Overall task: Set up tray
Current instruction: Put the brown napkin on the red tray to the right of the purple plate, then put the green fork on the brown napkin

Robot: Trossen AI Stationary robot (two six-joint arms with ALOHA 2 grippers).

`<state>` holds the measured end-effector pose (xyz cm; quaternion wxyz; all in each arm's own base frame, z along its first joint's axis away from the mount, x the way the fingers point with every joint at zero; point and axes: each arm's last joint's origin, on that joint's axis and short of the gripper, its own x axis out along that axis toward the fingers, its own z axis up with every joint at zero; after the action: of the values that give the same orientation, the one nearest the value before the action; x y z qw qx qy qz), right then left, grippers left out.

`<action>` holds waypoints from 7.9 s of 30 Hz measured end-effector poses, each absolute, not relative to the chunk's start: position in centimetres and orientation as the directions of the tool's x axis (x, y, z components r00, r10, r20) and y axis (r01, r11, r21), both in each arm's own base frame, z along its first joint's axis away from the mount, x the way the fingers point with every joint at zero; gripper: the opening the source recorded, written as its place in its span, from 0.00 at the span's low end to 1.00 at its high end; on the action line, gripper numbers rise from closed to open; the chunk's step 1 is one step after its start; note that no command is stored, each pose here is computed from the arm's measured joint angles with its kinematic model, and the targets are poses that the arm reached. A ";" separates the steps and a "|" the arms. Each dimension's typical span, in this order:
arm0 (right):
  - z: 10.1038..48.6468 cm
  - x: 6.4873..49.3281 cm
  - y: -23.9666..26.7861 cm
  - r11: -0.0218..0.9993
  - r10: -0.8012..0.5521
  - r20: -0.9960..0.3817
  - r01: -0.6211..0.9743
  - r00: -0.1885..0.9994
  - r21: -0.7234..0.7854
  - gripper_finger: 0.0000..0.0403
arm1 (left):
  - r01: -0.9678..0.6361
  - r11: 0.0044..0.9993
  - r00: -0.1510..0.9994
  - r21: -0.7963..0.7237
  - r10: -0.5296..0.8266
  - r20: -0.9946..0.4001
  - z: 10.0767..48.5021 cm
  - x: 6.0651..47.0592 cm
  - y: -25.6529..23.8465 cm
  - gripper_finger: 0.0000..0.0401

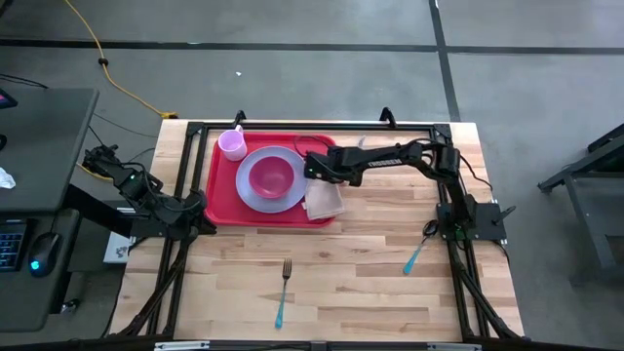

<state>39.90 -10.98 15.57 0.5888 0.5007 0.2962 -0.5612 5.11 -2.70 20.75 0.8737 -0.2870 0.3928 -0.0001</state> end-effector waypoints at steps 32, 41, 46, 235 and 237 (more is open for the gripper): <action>15.4 39.9 -10.2 -0.216 -0.411 -0.896 0.938 0.166 0.273 0.00 | -0.197 0.845 0.677 -0.497 -0.250 -0.692 20.7 5.1 -2.8 0.28; 15.2 40.0 -9.9 -0.202 -0.398 -0.903 0.945 0.161 0.258 0.00 | -0.197 0.845 0.677 -0.497 -0.250 -0.693 20.7 5.1 -2.8 0.28; 15.2 40.0 -10.0 -0.213 -0.404 -0.900 0.941 0.160 0.263 0.00 | -0.197 0.845 0.677 -0.497 -0.250 -0.693 20.7 5.1 -2.8 0.28; 20.6 38.1 -14.2 -0.055 -0.252 -0.905 0.928 0.344 0.368 0.45 | -0.127 0.848 0.640 -0.515 -0.326 -0.696 20.7 5.0 -3.0 0.28; 21.3 37.7 -14.2 -0.032 -0.282 -0.897 0.931 0.340 0.363 0.45 | -0.127 0.848 0.640 -0.515 -0.326 -0.696 20.7 5.0 -3.0 0.28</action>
<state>37.74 -14.17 21.35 0.6243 0.5294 0.3067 -0.4857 4.97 -3.00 20.73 0.8644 -0.2698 0.4203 -0.0575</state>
